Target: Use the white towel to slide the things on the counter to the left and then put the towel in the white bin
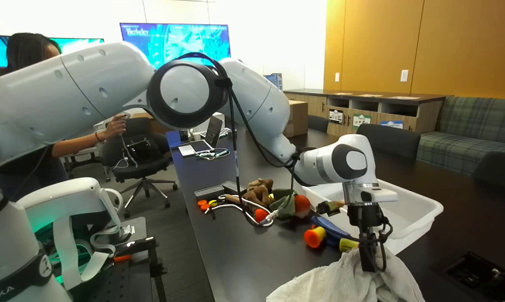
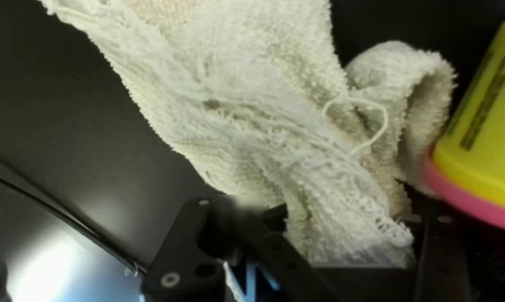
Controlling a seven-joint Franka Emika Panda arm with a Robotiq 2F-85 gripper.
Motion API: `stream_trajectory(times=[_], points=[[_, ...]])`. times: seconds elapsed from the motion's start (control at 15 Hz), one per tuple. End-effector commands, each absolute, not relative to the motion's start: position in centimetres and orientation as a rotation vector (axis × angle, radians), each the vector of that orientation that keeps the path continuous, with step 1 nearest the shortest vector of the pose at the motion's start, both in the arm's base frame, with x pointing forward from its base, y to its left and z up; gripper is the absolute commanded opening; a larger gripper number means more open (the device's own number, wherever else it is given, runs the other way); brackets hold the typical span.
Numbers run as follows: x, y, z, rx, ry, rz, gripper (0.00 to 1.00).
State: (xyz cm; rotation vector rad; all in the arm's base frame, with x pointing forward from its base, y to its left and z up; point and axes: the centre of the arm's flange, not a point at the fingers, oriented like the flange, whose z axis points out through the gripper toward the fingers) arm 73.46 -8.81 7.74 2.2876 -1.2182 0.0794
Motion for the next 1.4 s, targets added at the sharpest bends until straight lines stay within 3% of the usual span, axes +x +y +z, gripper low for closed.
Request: stream_trajectory(times=[0.0, 0.6, 1.33], points=[[75.5, -4.7, 7.6, 2.350, -1.220, 0.178, 0.05], [71.8, 7.4, 9.5, 2.555, -1.039, 0.298, 0.05], [62.9, 32.9, 10.7, 2.754, -0.818, 0.342, 0.05]])
